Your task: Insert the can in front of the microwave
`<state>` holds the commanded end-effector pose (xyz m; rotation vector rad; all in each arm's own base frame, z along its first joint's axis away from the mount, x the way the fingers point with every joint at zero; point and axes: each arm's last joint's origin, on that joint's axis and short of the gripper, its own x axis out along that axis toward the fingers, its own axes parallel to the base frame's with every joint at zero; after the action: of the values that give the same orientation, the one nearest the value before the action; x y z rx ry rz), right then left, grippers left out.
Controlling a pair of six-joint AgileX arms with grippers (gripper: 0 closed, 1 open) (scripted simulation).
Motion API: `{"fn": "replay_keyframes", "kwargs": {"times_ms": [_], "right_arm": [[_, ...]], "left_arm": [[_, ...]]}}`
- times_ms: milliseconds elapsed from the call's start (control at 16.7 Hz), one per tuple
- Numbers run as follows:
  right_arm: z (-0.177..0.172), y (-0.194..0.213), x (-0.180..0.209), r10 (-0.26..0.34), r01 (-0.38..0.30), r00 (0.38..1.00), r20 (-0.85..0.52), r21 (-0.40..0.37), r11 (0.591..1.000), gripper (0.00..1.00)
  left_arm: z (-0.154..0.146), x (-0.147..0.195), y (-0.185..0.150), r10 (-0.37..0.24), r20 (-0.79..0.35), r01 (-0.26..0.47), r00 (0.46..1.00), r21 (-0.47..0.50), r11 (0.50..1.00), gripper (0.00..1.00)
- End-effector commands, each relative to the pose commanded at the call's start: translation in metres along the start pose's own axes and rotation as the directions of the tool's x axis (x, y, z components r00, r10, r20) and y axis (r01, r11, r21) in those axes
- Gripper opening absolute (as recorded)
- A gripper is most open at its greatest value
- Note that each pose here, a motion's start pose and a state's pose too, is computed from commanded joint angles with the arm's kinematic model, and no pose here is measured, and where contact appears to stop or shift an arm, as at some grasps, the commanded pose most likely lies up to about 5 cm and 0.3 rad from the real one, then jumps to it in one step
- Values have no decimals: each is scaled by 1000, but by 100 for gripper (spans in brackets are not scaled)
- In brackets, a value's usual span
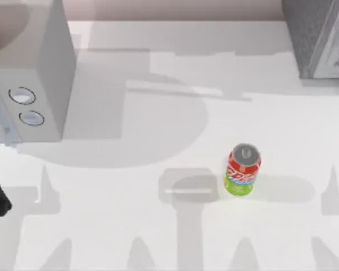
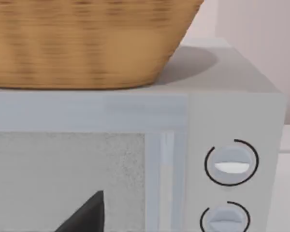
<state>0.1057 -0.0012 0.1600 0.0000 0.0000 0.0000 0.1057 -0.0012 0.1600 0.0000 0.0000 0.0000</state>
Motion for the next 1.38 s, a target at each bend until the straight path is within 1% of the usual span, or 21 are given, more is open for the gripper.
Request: {"fn": "replay_keyframes", "kwargs": {"times_ms": [180, 300, 480, 600, 780, 1020, 1200, 1380], "right_arm": [[0, 0, 0, 0, 0, 1000, 0, 0, 1000, 100], [0, 0, 0, 0, 0, 1000, 0, 0, 1000, 100], [0, 0, 0, 0, 0, 1000, 0, 0, 1000, 100], [0, 0, 0, 0, 0, 1000, 0, 0, 1000, 100], [0, 0, 0, 0, 0, 1000, 0, 0, 1000, 100], [0, 0, 0, 0, 0, 1000, 0, 0, 1000, 100], [0, 0, 0, 0, 0, 1000, 0, 0, 1000, 100], [0, 0, 0, 0, 0, 1000, 0, 0, 1000, 100]], "left_arm": [[1, 0, 0, -5, -9, 5, 1000, 2, 1000, 100], [4, 1, -3, -29, -55, 30, 998, 14, 999, 100], [22, 3, -11, -101, -175, 110, 979, 41, 993, 100], [41, 8, -19, -162, -283, 186, 945, 58, 981, 100], [78, 27, -37, -248, -454, 313, 856, 73, 947, 100], [134, 71, -80, -331, -633, 476, 700, 69, 876, 100], [169, 112, -127, -364, -722, 574, 588, 55, 817, 100], [186, 154, -185, -373, -789, 644, 488, 37, 764, 100]]}}
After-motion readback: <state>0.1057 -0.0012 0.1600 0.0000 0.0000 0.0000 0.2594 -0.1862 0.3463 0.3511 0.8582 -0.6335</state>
